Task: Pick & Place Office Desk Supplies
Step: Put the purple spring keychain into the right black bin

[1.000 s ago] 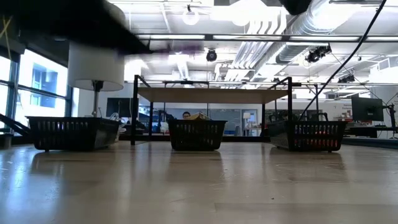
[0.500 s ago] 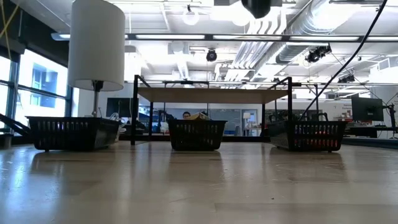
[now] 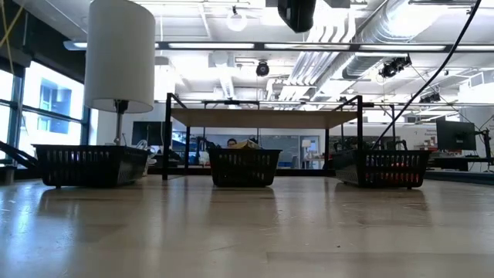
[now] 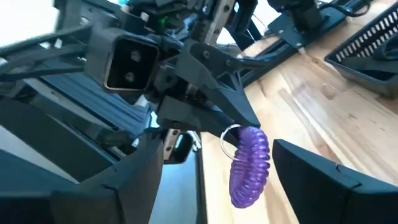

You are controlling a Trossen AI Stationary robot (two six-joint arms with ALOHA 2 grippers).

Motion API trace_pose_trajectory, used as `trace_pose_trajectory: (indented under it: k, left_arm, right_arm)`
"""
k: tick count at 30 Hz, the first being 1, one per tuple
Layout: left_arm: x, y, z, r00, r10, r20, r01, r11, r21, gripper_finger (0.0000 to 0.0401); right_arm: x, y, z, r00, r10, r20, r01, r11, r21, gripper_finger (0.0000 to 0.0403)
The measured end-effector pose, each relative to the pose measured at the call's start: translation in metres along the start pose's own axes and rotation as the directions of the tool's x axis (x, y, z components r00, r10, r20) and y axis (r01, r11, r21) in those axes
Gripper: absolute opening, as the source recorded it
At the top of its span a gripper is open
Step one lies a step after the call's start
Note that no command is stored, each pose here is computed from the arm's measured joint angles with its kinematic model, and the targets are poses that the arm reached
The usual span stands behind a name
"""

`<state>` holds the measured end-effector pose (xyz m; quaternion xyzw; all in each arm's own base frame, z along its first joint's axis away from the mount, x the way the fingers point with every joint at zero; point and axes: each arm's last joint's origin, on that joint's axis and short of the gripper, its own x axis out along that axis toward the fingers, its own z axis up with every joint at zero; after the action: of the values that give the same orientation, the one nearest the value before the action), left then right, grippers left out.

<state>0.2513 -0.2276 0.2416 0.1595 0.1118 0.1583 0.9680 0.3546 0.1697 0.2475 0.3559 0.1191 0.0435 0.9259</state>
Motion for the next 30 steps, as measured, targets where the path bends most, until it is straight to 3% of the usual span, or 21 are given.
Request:
trace_pose_trajectory:
  k: [4,9,18,25,30]
  left_arm:
    - [0.004,0.002,0.0,1.0,0.013,-0.005,-0.013,1.0,0.019,0.0023]
    - [0.006,0.004,0.0,1.0,0.021,-0.008,-0.021,1.0,0.019,0.0023]
    - [0.006,0.004,0.0,1.0,0.024,-0.009,-0.024,0.999,0.039,0.0046]
    - [0.006,0.004,0.0,1.0,0.013,-0.007,-0.013,0.997,0.07,0.008]
    - [0.006,0.002,0.0,0.998,-0.057,-0.008,0.057,0.996,0.064,0.0122]
  right_arm:
    - [0.001,-0.005,0.001,1.0,-0.026,-0.015,0.026,1.0,-0.007,0.0279]
    - [0.001,-0.005,0.001,1.0,-0.027,-0.014,0.027,0.999,-0.045,0.0222]
    - [0.003,-0.014,0.003,0.996,-0.076,-0.041,0.069,0.987,-0.146,0.0026]
    - [0.003,-0.015,0.004,0.996,-0.067,-0.056,0.058,0.986,-0.158,0.0017]
    - [0.003,-0.017,0.002,0.993,-0.086,-0.075,0.072,0.982,-0.176,0.0013]
